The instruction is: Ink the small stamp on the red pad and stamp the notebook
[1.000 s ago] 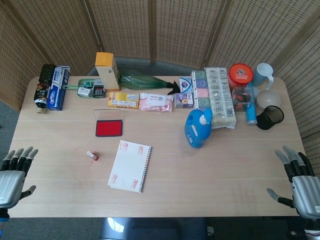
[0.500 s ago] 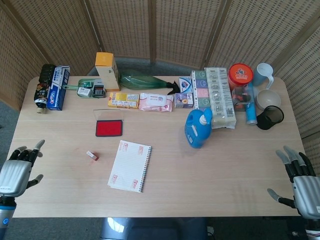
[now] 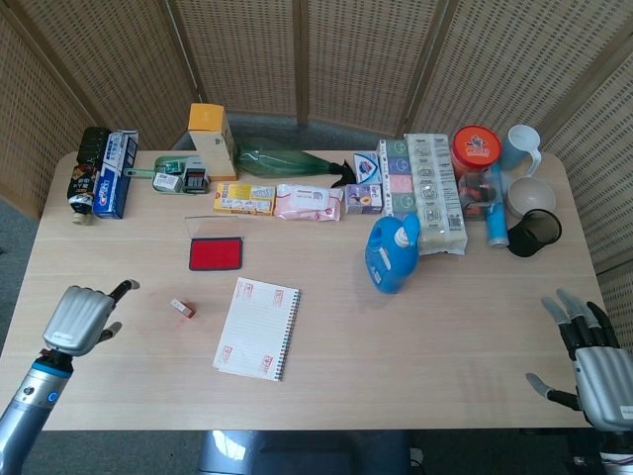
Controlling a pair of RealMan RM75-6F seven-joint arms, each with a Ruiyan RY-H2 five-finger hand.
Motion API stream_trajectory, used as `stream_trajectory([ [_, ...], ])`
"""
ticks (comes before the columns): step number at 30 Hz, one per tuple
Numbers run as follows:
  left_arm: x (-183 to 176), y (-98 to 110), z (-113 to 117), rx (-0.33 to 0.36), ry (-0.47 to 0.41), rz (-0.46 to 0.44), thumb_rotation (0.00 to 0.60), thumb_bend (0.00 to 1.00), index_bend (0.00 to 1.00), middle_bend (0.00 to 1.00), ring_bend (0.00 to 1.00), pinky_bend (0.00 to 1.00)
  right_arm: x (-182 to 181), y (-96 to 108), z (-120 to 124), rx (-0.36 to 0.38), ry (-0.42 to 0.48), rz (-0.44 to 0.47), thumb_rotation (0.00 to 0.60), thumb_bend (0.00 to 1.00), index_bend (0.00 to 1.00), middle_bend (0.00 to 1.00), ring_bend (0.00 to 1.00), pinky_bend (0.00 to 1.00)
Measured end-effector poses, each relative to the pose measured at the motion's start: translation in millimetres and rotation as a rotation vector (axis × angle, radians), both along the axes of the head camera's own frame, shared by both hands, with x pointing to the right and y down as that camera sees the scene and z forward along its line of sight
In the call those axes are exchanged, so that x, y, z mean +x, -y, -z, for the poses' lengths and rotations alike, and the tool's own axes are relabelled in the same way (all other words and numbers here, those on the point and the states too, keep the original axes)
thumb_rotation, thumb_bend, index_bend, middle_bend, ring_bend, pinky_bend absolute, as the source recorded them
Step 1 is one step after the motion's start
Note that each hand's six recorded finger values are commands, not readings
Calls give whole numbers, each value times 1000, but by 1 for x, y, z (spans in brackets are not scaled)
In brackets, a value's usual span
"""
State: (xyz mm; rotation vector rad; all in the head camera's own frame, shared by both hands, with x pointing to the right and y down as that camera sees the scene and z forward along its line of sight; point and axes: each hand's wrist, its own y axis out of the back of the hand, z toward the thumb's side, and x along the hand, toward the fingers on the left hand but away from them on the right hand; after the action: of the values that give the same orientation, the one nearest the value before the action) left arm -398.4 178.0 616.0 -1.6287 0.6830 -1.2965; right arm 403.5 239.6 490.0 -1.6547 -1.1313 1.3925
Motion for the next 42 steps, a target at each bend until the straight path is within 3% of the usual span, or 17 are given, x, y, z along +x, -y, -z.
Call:
stream_trajectory([
  [8,15,9,-24,-28,31,-19,600,270,380,1000,1000,1000,1,1,-2,-9,1,-5,600,10,47,0,0,0],
  [16,32,6,-53,-60,51,-32,600,288,395,1000,1000,1000,3,2,0,-10,8,-12,600,9,47,0,0,0],
  [42,52,-2,-91,-111,91,-59,600,294,397,1000,1000,1000,6,3,-1,-22,20,-21,600,9,47,0,0,0],
])
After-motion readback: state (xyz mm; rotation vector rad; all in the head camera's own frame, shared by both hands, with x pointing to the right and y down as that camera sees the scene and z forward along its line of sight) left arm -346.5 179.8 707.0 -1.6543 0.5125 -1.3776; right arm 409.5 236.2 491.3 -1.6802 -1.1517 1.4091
